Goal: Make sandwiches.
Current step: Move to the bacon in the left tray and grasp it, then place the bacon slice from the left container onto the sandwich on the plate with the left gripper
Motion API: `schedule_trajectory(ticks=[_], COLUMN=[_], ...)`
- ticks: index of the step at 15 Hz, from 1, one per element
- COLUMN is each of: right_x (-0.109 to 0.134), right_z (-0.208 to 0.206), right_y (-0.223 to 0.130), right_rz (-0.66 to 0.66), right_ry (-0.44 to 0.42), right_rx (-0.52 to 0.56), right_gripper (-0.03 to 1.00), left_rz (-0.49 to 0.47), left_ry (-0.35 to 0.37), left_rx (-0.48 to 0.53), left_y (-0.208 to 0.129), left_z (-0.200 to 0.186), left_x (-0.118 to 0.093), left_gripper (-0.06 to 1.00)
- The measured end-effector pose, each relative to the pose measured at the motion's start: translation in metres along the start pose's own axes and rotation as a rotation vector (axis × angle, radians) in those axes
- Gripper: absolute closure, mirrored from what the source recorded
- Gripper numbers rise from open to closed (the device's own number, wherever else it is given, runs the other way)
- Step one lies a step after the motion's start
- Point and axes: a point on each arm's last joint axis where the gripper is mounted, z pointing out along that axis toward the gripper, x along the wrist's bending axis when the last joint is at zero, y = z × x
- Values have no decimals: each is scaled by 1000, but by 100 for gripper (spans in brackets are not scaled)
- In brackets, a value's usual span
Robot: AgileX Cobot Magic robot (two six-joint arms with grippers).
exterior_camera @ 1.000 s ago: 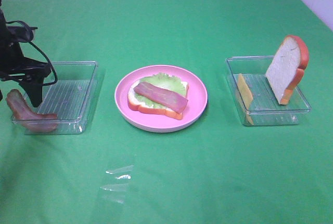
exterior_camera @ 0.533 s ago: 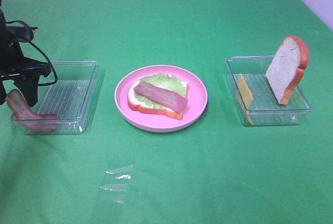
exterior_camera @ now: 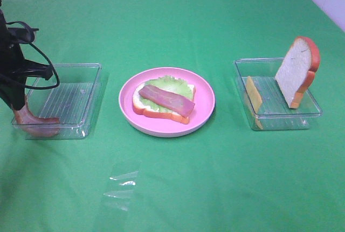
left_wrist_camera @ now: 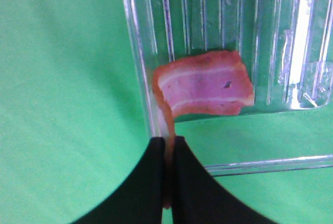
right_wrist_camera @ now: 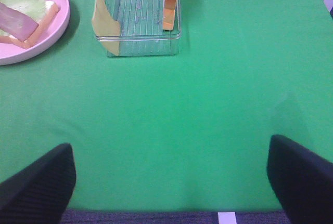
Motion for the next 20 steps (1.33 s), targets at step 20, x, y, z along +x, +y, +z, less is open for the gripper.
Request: schedule_trajectory(ticks=[20], right_x=[0], right_z=[0], right_y=[0], right_rz=[0], right_ry=[0], right_rx=[0], right_gripper=[1], left_rz=[168], left_ry=[-555], left_rx=[-472], left_y=[-5], left_z=[-150], left_x=[-142], left_gripper=[94])
